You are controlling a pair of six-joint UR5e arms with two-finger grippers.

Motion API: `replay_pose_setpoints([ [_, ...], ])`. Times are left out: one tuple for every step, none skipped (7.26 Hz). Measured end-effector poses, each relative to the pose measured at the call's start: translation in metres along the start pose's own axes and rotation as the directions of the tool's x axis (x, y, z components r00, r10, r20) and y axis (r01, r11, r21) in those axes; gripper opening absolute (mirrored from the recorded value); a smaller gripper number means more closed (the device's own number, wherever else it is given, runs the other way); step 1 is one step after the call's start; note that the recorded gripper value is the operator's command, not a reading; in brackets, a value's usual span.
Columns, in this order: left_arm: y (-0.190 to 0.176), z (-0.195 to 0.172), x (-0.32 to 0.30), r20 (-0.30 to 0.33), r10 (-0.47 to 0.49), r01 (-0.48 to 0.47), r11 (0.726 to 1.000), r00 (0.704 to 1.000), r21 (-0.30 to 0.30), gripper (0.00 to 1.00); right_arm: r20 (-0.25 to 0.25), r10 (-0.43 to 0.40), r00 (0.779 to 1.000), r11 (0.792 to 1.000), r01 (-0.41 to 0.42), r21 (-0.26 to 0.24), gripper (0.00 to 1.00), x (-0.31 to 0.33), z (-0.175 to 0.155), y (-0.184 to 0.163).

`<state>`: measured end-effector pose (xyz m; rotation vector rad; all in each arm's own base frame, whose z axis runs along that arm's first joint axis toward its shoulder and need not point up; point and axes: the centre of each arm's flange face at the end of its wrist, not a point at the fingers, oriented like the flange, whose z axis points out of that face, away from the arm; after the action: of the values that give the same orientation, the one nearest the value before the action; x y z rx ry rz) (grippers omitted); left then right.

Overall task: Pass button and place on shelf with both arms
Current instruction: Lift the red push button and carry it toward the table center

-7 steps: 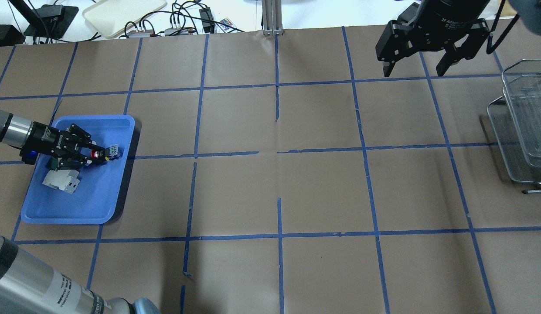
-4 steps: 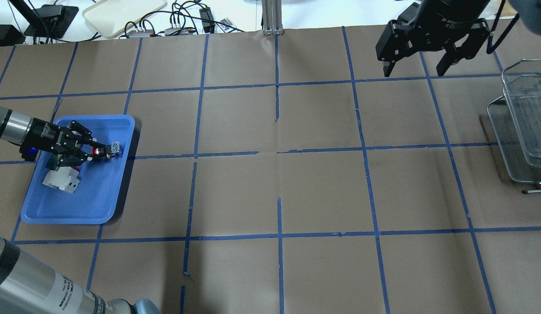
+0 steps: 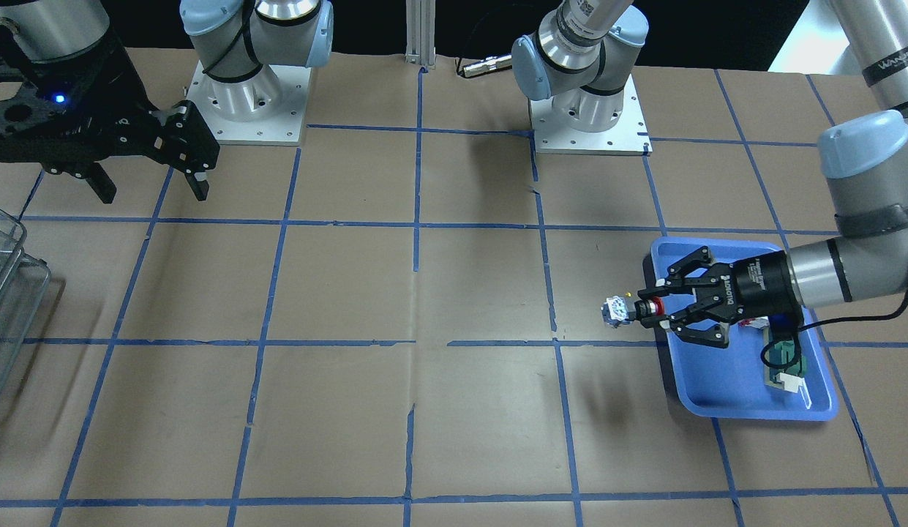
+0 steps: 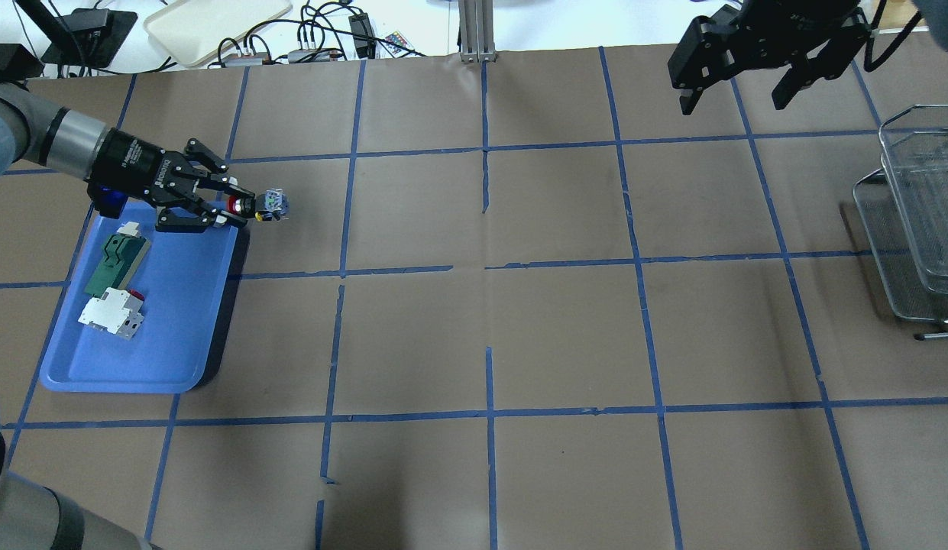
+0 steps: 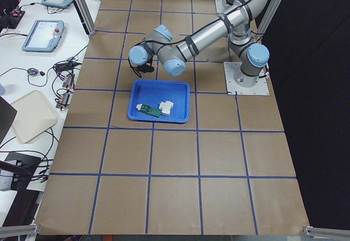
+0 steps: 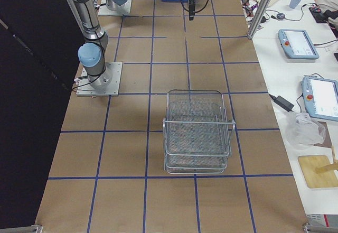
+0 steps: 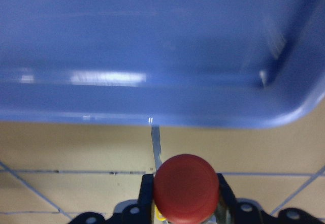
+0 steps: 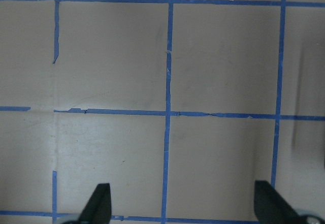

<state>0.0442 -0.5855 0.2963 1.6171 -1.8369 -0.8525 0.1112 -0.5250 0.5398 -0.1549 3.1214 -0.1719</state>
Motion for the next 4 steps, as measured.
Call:
replay_pose_setpoints([
  [0.043, 0.024, 0.0, 0.023, 0.025, -0.024, 0.998, 0.999, -0.051, 0.0, -0.002, -0.05, 0.999, 0.999, 0.05, 0.009, 1.0, 0.006, -0.006, 0.003],
  [0.081, 0.046, -0.001, 0.045, 0.033, -0.029, 0.995, 0.998, -0.093, 0.0, -0.005, -0.107, 0.994, 0.994, 0.107, 0.013, 1.0, 0.009, -0.01, 0.006],
  [0.118, 0.067, -0.002, 0.061, 0.014, -0.006, 0.992, 0.998, -0.128, 0.0, -0.002, -0.185, 0.983, 0.983, 0.185, 0.002, 1.0, 0.011, -0.011, 0.009],
  [0.152, 0.089, -0.004, 0.081, -0.003, 0.016, 0.988, 0.997, -0.154, 0.0, 0.021, -0.259, 0.966, 0.965, 0.259, -0.042, 1.0, 0.01, -0.006, 0.015],
])
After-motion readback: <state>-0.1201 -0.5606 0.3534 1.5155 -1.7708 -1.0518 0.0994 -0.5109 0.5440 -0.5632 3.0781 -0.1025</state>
